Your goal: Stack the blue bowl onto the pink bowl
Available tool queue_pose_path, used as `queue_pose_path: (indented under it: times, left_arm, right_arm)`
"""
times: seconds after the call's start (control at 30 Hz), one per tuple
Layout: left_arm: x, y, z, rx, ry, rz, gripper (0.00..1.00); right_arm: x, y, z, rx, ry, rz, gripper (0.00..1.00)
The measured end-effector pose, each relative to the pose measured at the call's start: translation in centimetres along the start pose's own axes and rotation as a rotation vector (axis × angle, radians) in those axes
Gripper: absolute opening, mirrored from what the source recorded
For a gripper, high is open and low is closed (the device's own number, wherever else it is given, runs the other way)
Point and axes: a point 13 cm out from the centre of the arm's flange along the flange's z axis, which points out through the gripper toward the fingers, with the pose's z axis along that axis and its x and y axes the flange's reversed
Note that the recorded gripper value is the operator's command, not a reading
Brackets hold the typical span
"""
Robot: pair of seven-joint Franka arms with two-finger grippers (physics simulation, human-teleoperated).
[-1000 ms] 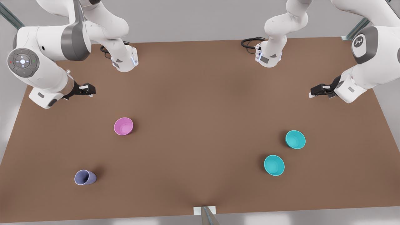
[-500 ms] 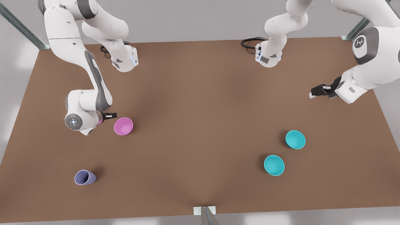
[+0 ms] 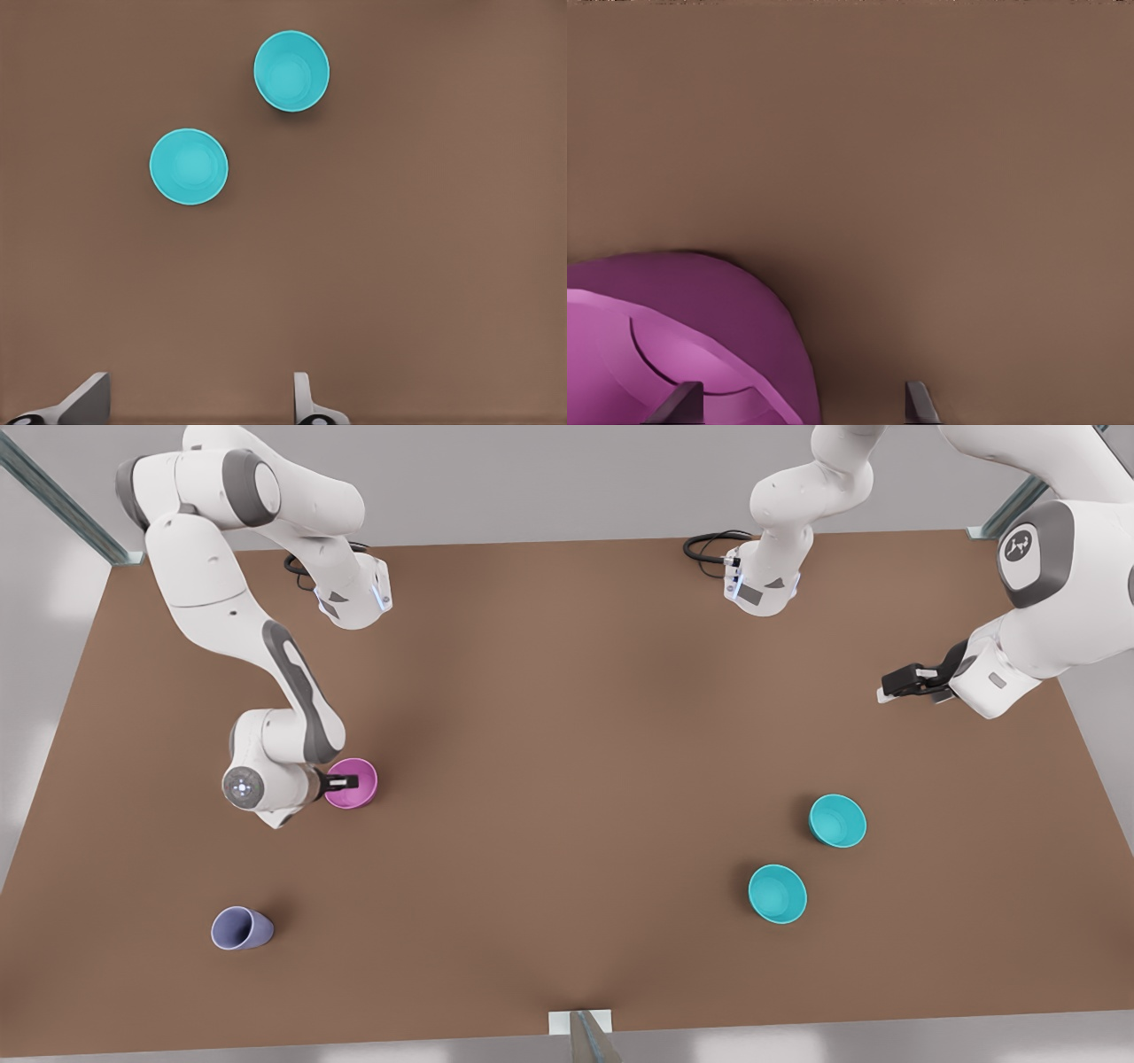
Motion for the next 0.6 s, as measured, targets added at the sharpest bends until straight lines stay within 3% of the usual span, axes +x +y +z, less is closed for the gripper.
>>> queue_pose_path:
  times: [0.03, 0.07, 0.37, 0.6]
  left_arm:
    - [0.0, 0.0, 0.0, 0.0, 0.001, 0.0, 1.0]
    - [0.0, 0.0, 0.1, 0.0, 0.002, 0.0, 1.0]
    - [-0.2, 1.2, 0.1, 0.005, 0.002, -0.02, 1.0]
    - [-0.4, 2.0, 0.5, 0.011, 0.01, -0.034, 1.0]
  right_arm:
    - [-0.2, 0.0, 0.0, -0.001, -0.006, 0.0, 0.24]
    - [-0.3, 0.1, -0.2, -0.003, -0.013, -0.001, 0.21]
    - [-1.8, 3.4, -3.4, -0.023, -0.076, -0.067, 0.21]
    - [-2.0, 33.0, -6.6, -0.114, -0.156, -0.342, 0.21]
